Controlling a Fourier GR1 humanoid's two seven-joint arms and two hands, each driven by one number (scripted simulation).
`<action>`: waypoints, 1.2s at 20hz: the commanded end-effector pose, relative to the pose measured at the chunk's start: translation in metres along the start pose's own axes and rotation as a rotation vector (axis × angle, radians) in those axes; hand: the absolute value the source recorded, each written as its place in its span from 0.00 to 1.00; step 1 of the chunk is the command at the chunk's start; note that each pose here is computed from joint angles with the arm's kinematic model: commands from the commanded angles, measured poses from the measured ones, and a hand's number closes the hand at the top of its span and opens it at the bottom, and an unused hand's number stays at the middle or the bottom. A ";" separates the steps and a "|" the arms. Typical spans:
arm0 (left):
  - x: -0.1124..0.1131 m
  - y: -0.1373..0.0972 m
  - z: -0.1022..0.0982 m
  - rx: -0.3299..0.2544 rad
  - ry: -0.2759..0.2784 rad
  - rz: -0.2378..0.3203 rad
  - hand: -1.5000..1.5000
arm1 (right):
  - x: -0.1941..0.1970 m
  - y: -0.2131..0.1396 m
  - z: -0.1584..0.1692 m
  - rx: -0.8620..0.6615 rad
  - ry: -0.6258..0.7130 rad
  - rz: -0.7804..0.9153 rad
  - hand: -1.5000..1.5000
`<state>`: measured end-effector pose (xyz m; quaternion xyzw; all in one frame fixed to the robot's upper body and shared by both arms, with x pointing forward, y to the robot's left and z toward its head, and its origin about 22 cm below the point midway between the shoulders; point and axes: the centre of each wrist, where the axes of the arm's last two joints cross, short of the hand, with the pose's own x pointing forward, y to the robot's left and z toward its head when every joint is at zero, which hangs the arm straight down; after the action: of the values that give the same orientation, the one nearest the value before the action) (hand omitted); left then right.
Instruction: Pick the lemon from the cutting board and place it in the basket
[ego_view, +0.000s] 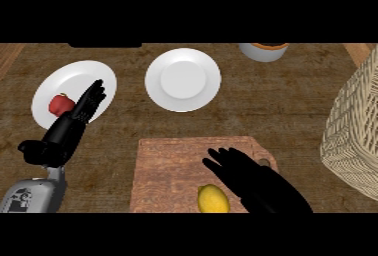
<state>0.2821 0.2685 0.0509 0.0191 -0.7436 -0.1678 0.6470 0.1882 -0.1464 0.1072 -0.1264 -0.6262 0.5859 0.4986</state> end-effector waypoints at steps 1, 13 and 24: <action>-0.001 0.006 -0.007 0.000 0.009 0.009 0.50 | 0.017 0.006 -0.006 -0.013 -0.032 -0.009 0.00; 0.004 0.011 0.012 0.011 -0.012 0.001 0.50 | 0.015 0.018 -0.001 0.009 -0.004 0.019 0.00; 0.012 0.001 -0.002 0.020 0.013 -0.007 0.50 | 0.030 0.038 -0.026 0.054 0.006 0.071 0.00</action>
<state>0.2795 0.2706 0.0623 0.0202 -0.7431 -0.1670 0.6477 0.1825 -0.1085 0.0829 -0.1367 -0.6083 0.6142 0.4837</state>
